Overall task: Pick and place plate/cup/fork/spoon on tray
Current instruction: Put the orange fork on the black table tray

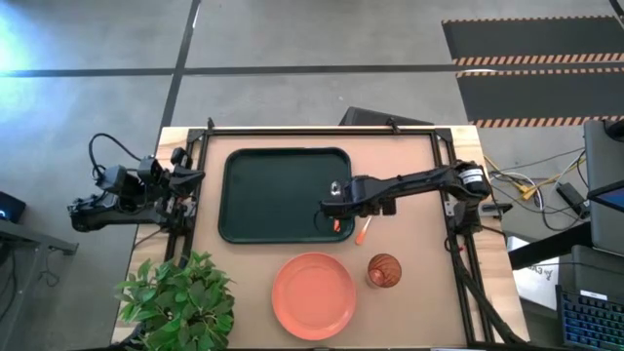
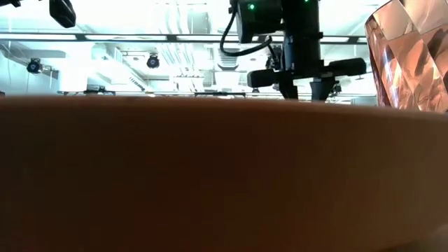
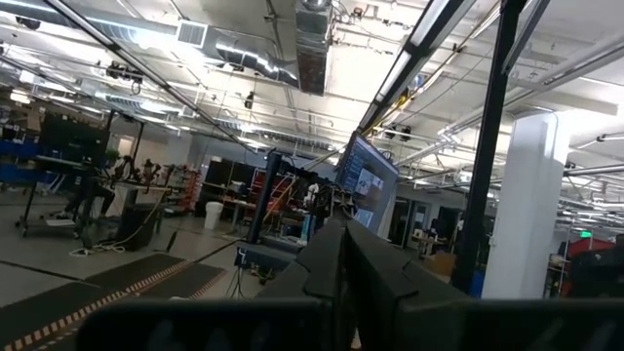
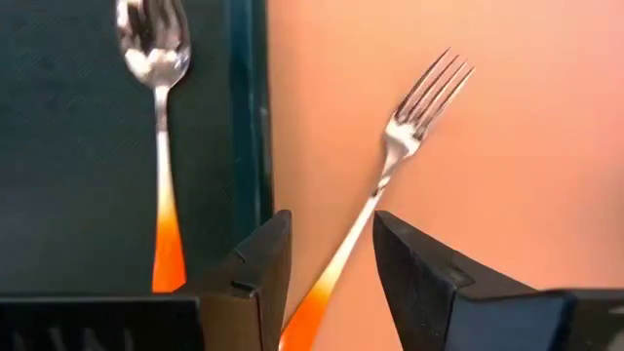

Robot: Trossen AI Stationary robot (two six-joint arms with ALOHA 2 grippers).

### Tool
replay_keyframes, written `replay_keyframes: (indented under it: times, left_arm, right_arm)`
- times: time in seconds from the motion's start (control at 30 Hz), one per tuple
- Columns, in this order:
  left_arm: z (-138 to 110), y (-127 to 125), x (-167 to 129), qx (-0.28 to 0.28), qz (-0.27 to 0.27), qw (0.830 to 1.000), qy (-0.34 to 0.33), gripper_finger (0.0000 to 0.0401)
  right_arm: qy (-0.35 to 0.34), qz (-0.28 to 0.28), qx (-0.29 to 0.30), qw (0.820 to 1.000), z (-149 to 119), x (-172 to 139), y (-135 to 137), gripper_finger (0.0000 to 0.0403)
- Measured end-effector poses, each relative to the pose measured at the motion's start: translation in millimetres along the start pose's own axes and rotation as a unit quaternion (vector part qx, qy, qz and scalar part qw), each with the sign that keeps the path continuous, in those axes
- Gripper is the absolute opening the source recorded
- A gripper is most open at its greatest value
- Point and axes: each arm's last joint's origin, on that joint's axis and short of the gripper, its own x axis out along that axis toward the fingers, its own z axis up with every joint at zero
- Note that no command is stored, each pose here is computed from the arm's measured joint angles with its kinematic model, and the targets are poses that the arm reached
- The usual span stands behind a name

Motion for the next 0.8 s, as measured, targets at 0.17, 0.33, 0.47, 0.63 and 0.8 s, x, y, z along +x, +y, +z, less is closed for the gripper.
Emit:
replay_keyframes:
  times: [0.17, 0.33, 0.47, 0.63, 0.8]
  left_arm:
    - [0, 0, 0, 0.000, 0.000, 1.000, 0.000, 0.0000]
    - [0, 0, 0, 0.000, -0.001, 1.000, 0.000, 0.0000]
    - [0, -1, 0, 0.000, -0.012, 1.000, 0.002, 0.0000]
    - [0, -1, 0, -0.001, -0.023, 1.000, 0.005, 0.0000]
    - [0, -2, 0, -0.013, -0.026, 1.000, 0.005, 0.0000]
  right_arm:
    - [-0.005, -0.022, 0.048, 0.999, -12, 3, -6, 0.0139]
    - [0.018, -0.048, 0.090, 0.995, -25, 15, -13, 0.0139]
    - [0.034, -0.033, 0.108, 0.993, -29, 29, -12, 0.0139]
    - [0.035, -0.013, 0.117, 0.992, -29, 46, -11, 0.0139]
    - [0.029, -0.044, 0.137, 0.989, -31, 60, -21, 0.0139]
